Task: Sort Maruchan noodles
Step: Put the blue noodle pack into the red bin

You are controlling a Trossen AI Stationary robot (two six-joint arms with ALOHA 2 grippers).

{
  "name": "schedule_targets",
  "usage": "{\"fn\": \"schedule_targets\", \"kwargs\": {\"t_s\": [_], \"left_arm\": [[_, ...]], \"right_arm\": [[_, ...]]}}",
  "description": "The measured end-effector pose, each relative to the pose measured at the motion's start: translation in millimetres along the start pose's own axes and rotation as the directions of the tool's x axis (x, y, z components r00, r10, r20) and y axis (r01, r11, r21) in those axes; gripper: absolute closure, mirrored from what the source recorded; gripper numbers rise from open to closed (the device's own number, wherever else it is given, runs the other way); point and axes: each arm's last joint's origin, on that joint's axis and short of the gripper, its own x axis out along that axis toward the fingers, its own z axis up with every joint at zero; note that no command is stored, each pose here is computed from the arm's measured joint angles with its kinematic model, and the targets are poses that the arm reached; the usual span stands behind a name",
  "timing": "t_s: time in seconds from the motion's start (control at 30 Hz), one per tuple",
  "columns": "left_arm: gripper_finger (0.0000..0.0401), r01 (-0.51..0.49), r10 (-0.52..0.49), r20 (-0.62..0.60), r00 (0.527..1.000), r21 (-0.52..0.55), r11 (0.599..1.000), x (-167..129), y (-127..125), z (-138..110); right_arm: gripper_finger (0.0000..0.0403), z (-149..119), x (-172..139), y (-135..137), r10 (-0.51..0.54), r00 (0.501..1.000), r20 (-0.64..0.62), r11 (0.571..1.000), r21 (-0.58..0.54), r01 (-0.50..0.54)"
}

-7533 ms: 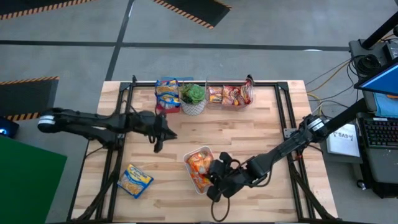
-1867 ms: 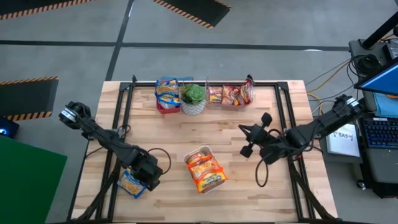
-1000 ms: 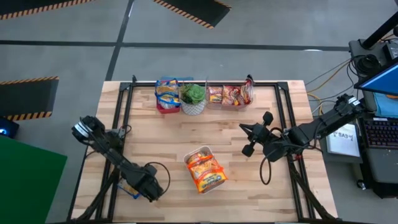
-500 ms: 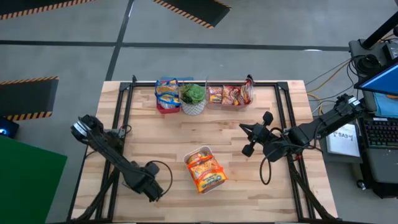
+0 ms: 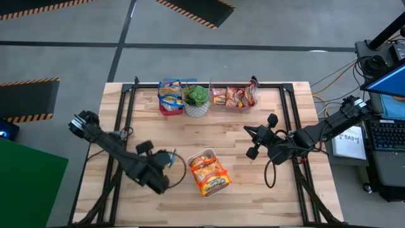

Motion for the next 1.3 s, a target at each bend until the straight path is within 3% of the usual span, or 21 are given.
{"fn": "schedule_targets", "kwargs": {"t_s": [0.23, 0.53, 0.73, 0.87, 1.0, 1.13, 1.3], "left_arm": [[0.04, -0.056, 0.041, 0.141, 0.989, 0.106, 0.993, -14.1, 46.2, 42.3], [0.0401, -0.276, 0.232, 0.269, 0.935, 0.139, 0.951, -15.7, 133.0, 89.6], [0.0401, -0.384, 0.342, 0.242, 0.908, 0.154, 0.91, -3.7, 189.4, 115.6], [0.0401, -0.352, 0.325, 0.168, 0.931, 0.168, 0.921, 10.5, 224.2, 126.3], [0.0401, -0.24, 0.222, 0.135, 0.966, 0.132, 0.962, 26.7, 250.2, 136.3], [0.0401, -0.175, 0.165, 0.096, 0.982, 0.108, 0.979, 43.4, 265.6, 143.2], [0.0401, -0.168, 0.167, 0.015, 0.986, 0.123, 0.978, 68.5, 271.4, 151.3]], "right_arm": [[0.0394, 0.0, 0.0, 0.0, -0.001, 1.0, 0.0, 1.0, -0.003, 0.001], [0.0394, 0.5, 0.0, 0.2, 0.0, 1.0, 0.004, 1.0, -0.019, 0.0], [0.0394, 2.3, 0.1, 0.8, 0.004, 1.0, 0.014, 1.0, -0.03, -0.003], [0.0394, 2.7, -0.1, 0.2, 0.003, 1.0, 0.016, 0.999, -0.055, -0.002], [0.0394, 4.5, 0.3, -2.3, -0.004, 1.0, 0.018, 0.998, -0.067, 0.005], [0.0394, 10.0, -0.3, -5.4, -0.011, 1.0, 0.027, 0.998, -0.06, 0.012], [0.0394, 12.5, -1.4, -5.8, -0.006, 1.0, 0.031, 0.996, -0.088, 0.009]]}}
